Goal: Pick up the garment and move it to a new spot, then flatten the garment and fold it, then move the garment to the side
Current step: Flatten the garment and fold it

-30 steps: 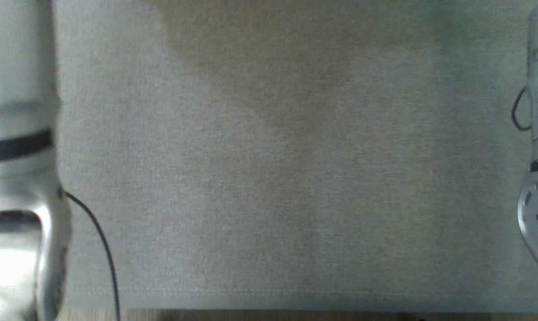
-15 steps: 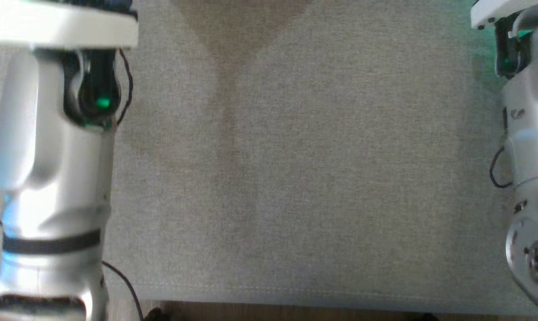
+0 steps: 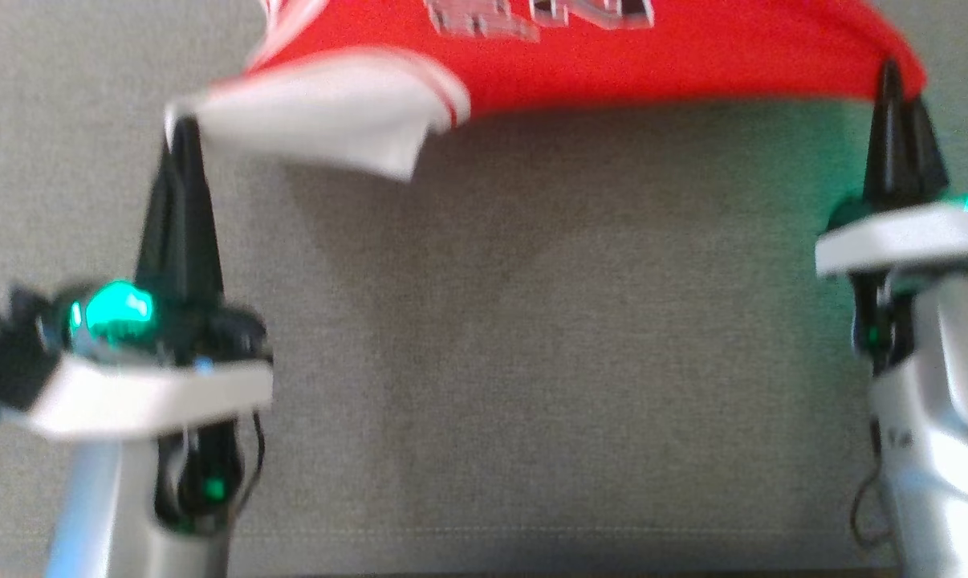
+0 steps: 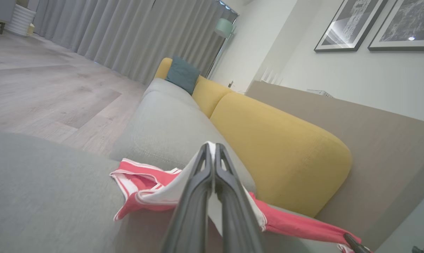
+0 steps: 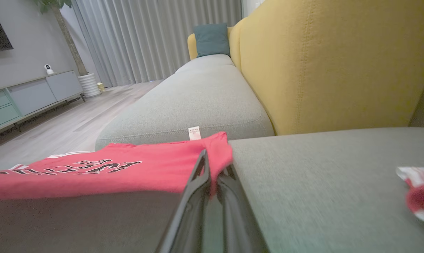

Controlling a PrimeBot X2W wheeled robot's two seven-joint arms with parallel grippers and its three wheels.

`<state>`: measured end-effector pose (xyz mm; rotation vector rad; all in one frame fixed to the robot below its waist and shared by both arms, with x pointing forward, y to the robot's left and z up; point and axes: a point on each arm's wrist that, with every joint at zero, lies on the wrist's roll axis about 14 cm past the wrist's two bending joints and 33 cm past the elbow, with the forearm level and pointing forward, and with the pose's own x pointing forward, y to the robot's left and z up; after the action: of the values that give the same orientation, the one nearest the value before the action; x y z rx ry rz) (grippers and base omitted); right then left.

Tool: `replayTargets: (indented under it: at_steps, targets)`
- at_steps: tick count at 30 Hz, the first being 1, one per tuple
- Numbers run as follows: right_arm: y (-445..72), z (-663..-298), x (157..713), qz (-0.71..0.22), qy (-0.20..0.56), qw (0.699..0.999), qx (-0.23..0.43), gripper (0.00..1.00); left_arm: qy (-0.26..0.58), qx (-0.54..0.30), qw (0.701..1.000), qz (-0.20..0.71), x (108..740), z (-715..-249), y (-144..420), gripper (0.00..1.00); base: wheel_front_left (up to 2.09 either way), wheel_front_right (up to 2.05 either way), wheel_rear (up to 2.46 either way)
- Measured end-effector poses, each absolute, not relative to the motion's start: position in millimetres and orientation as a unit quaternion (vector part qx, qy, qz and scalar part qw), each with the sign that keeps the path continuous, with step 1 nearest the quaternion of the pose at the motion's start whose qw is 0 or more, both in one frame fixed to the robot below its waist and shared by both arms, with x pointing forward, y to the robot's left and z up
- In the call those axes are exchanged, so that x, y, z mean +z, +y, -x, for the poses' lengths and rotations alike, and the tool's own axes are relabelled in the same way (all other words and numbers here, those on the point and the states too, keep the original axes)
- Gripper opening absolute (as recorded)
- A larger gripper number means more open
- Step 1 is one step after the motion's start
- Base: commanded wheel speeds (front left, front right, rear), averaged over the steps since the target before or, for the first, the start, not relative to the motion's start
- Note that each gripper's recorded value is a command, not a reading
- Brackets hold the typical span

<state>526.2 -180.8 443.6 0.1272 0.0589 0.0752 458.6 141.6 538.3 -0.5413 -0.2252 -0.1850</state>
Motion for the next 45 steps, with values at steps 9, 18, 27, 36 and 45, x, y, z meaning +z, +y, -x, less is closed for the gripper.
replayTargets:
  at_steps: [9,18,27,36,45]
  targets:
    - [-189,-438,457,-0.085,0.041,0.995,0.018,0.0,-0.089,-0.089,0.957,0.262,543,-380,136,0.0,0.0,0.0,0.0]
    - [-198,-375,480,-0.09,0.051,0.995,0.002,0.0,-0.109,-0.075,0.958,0.256,571,-318,139,0.0,0.0,0.0,0.0]
    - [-208,-355,453,-0.098,0.108,0.989,-0.021,0.0,-0.056,-0.061,0.96,0.269,542,-310,137,0.0,0.0,0.0,0.0]
    - [-205,-362,416,-0.108,0.159,0.981,-0.026,0.0,-0.011,-0.057,0.956,0.286,508,-331,133,0.0,0.0,0.0,0.0]
    - [-198,-390,403,-0.116,0.168,0.979,-0.019,0.0,-0.019,-0.061,0.947,0.315,500,-378,131,0.0,0.0,0.0,0.0]
